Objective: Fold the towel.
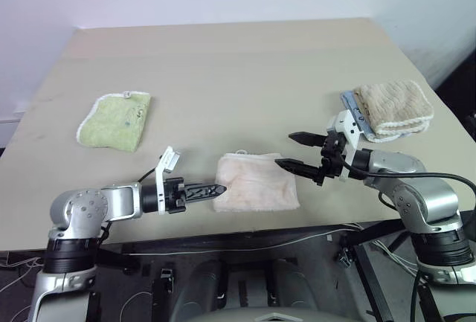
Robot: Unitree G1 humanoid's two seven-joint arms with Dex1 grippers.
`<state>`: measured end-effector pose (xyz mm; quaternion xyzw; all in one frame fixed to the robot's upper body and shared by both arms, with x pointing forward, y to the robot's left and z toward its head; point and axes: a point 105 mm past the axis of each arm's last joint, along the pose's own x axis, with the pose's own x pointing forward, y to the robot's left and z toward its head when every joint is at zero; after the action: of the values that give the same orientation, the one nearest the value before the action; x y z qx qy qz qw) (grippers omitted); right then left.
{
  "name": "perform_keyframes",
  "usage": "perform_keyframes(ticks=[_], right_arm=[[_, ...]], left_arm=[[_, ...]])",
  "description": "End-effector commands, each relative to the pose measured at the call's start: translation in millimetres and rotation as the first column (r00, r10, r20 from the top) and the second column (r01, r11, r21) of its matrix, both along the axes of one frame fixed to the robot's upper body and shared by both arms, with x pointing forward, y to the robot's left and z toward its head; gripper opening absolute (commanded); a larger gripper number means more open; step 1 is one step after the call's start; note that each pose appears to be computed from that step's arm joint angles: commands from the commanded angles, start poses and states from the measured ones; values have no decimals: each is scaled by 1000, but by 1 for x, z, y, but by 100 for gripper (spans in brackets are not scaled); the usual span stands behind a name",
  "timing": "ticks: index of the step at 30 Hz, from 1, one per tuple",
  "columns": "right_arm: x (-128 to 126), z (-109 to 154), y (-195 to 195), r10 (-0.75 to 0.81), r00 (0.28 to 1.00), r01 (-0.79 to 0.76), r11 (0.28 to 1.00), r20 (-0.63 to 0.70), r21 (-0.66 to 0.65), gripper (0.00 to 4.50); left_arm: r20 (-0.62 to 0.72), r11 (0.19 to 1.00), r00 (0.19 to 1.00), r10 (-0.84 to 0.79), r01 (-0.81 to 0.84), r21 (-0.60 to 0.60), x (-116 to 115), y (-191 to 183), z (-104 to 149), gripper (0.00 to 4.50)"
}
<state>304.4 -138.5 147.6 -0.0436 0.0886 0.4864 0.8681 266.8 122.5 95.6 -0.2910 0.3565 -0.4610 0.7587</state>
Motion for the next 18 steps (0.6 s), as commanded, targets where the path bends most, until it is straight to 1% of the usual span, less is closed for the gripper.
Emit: perform_keyframes(ticks=[1,4,9,13,18], right_arm=[[-1,12,-3,-15,998,14,1000,53,14,450],[-2,14,-3,-18,998,17,1000,60,14,450],[-4,16,-5,-24,997,25,1000,76,-3,450],[-5,19,-8,-35,996,36,999,84,-9,450],[-7,16,-11,-39,995,43,998,90,-46,450]], left_arm=[[-63,1000,998,-29,29,5,1,-12,-6,444],[-98,993,992,-82,73,-93,3,-29,4,444],[-129,976,980,-152,129,-173,2,-48,13,444],[-159,974,977,-142,110,-197,10,-62,9,444],[-177,975,975,-135,99,-201,11,-76,3,444]])
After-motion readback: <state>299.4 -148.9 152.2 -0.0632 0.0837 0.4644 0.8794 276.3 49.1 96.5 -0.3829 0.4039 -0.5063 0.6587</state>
